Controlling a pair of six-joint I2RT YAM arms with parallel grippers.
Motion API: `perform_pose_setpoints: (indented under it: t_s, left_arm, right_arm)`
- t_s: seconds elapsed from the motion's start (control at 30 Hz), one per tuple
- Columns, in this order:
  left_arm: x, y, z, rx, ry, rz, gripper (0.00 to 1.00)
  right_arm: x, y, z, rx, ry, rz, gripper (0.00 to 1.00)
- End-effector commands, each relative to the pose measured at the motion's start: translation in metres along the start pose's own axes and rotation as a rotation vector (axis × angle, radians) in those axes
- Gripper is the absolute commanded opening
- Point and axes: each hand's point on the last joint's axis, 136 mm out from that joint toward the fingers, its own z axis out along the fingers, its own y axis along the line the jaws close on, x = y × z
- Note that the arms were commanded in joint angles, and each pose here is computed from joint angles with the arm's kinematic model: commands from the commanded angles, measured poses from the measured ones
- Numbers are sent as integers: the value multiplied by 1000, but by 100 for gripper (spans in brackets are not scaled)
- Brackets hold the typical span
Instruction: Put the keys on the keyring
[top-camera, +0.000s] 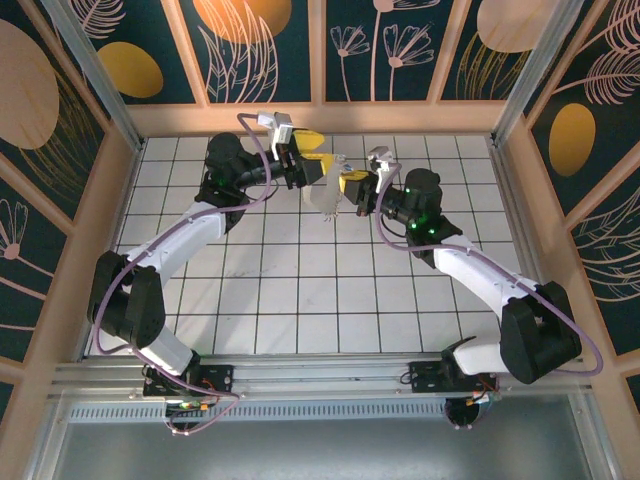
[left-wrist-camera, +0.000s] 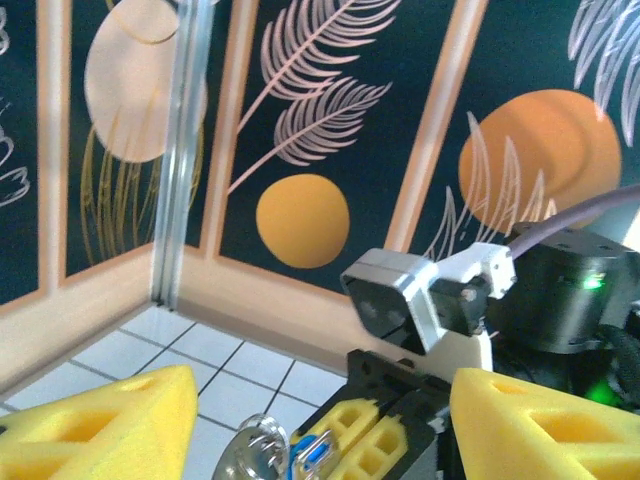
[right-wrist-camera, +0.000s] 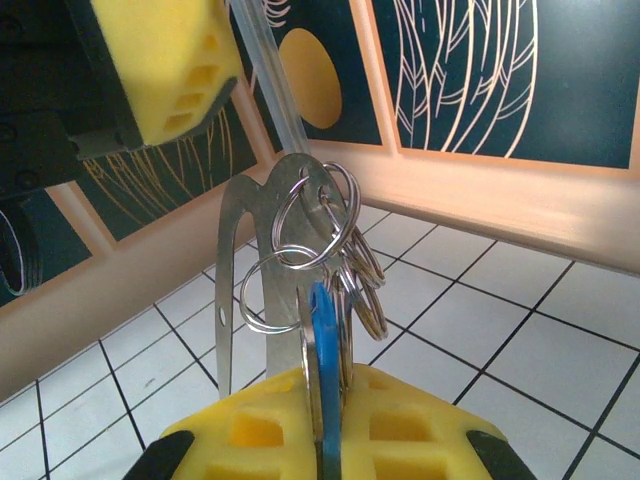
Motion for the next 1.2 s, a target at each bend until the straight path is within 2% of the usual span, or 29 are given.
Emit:
perform_pose_setpoints:
  t_s: [0.0, 0.23, 0.33, 0.6, 0.87, 0.93, 1.0, 1.17]
  left_arm:
    - [-5, 8, -4, -92, 2, 4, 69]
    - [17, 37, -12, -252, 106, 112, 73]
    - [21, 44, -15, -266, 134, 145, 74]
    - [24, 31, -15, -91, 238, 205, 77]
    - [23, 16, -8, 67, 316, 205, 79]
    - [20, 12, -7, 94, 332, 199, 79]
    - [34, 21, -3, 111, 362, 161, 79]
    - [39, 24, 1, 138, 367, 126, 78]
  right_arm:
    - [-22, 2, 0, -8, -44, -51, 0]
    - [-22, -3, -11, -14, -42, -53, 0]
    - [-24, -2, -16, -19, -48, -57, 0]
    - [-24, 5, -24, -55, -35, -73, 0]
    - [-25, 11, -27, -80, -30, -78, 0]
    - [-26, 11, -28, -82, -32, -81, 0]
    - [-26, 12, -28, -84, -32, -81, 0]
    - [-27, 15, -28, -96, -30, -83, 0]
